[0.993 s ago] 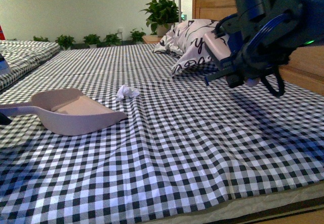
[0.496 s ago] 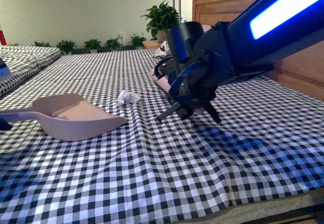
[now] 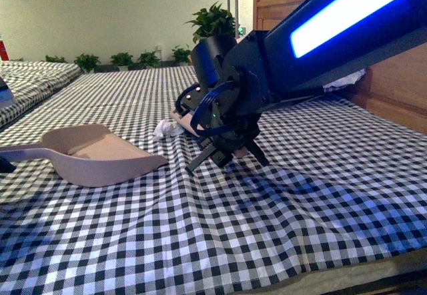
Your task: Clean up trash
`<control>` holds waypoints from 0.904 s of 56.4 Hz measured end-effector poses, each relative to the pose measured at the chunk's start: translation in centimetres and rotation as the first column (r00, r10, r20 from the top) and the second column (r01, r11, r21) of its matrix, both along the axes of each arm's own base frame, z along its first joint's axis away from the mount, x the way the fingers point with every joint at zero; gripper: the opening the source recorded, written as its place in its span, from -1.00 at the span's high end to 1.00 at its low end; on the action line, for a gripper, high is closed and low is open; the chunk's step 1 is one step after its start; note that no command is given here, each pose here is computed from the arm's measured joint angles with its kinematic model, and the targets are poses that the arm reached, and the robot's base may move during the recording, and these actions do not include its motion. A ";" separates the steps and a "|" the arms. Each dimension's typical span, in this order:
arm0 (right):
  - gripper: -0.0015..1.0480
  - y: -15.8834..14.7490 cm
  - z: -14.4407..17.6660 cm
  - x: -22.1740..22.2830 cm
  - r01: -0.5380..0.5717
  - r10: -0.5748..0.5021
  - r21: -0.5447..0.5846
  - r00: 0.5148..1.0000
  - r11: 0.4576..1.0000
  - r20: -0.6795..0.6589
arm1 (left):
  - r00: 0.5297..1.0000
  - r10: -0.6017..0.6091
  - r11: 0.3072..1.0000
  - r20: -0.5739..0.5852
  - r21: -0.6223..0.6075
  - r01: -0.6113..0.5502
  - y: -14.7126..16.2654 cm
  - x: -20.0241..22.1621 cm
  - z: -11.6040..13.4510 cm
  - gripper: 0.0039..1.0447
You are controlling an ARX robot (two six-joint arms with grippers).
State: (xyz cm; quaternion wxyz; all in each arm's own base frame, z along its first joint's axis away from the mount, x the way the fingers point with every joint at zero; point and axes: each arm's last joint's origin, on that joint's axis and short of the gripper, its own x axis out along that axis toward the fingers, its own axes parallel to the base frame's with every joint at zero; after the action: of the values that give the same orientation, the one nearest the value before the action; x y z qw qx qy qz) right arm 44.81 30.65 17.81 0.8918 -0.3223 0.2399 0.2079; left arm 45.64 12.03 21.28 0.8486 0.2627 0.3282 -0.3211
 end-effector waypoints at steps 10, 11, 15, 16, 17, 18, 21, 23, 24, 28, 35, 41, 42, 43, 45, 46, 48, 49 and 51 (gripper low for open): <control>0.61 0.5 1.0 -2.4 -0.180 0.206 0.167 0.966 0.969 -0.156 | 1.000 0.000 1.000 0.000 0.000 0.000 0.0 0.0 0.0 0.48; 0.61 0.5 1.2 -2.6 -0.193 0.222 0.180 0.961 0.965 -0.164 | 1.000 0.000 1.000 0.000 0.000 0.000 0.0 0.0 0.0 0.48; 0.61 -0.2 3.4 -3.4 -0.255 0.313 0.281 0.932 0.925 -0.182 | 1.000 0.000 1.000 0.000 0.000 0.000 0.0 0.0 0.0 0.48; 0.61 -0.3 3.8 -3.5 -0.264 0.324 0.295 0.929 0.919 -0.180 | 1.000 0.000 1.000 0.000 0.000 0.000 0.0 0.0 0.0 0.48; 0.61 -0.4 4.2 -3.5 -0.266 0.327 0.302 0.929 0.915 -0.174 | 1.000 0.000 1.000 0.000 0.000 0.000 0.0 0.0 0.0 0.48; 0.61 -0.5 4.6 -3.6 -0.265 0.327 0.310 0.930 0.913 -0.168 | 1.000 0.000 1.000 0.000 0.000 0.000 0.0 0.0 0.0 0.48; 0.61 -1.1 6.1 -3.6 -0.252 0.312 0.336 0.940 0.908 -0.140 | 1.000 0.000 1.000 0.000 0.000 0.000 0.0 0.0 0.0 0.48; 0.61 -1.8 7.1 -3.4 -0.237 0.297 0.360 0.947 0.902 -0.122 | 1.000 0.000 1.000 0.000 0.000 0.000 0.0 0.0 0.0 0.48; 0.61 -2.3 7.8 -3.2 -0.227 0.286 0.377 0.952 0.898 -0.109 | 1.000 0.000 1.000 0.000 0.000 0.000 0.0 0.0 0.0 0.48; 0.61 -4.1 9.4 -2.5 -0.184 0.236 0.410 0.969 0.893 -0.078 | 1.000 0.000 1.000 0.000 0.000 0.000 0.0 0.0 0.0 0.48; 0.61 -7.4 10.2 -1.2 -0.091 0.121 0.399 0.991 0.912 -0.050 | 1.000 0.000 1.000 0.000 0.000 0.000 0.0 0.0 0.0 0.48; 0.61 -10.8 8.7 -0.2 0.033 -0.017 0.357 0.999 0.934 -0.048 | 1.000 0.000 1.000 0.000 0.000 0.000 0.0 0.0 0.0 0.48; 0.61 -11.1 8.6 -0.2 0.042 -0.027 0.354 0.999 0.934 -0.047 | 1.000 0.000 1.000 0.000 0.000 0.000 0.0 0.0 0.0 0.48; 0.61 -11.6 8.3 -0.1 0.060 -0.047 0.349 0.998 0.935 -0.045 | 1.000 0.000 1.000 0.000 0.000 0.000 0.0 0.0 0.0 0.48; 0.61 -12.1 8.1 -0.1 0.075 -0.064 0.346 0.997 0.935 -0.044 | 1.000 0.000 1.000 0.000 0.000 0.000 0.0 0.0 0.0 0.48; 0.61 -12.7 7.9 0.0 0.090 -0.081 0.344 0.996 0.935 -0.040 | 1.000 0.000 1.000 0.000 0.000 0.000 0.0 0.0 0.0 0.48; 0.61 -13.6 7.7 0.0 0.112 -0.108 0.343 0.994 0.933 -0.032 | 1.000 0.001 1.000 0.001 -0.002 -0.001 0.0 0.0 0.0 0.48; 0.61 -13.9 7.7 -0.1 0.118 -0.116 0.343 0.993 0.932 -0.029 | 1.000 0.004 1.000 0.002 -0.004 -0.004 0.0 0.0 0.0 0.48; 0.61 -14.8 7.7 -0.2 0.138 -0.140 0.344 0.990 0.929 -0.020 | 0.999 0.017 1.000 0.039 -0.014 -0.016 0.0 0.1 -0.2 0.48</control>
State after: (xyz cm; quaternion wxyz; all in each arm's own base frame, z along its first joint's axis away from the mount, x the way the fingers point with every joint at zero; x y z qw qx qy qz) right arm 44.65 15.81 25.47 0.9475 -0.1443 0.2197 0.1823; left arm 45.78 12.04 21.06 0.8593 0.2606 0.3113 -0.3112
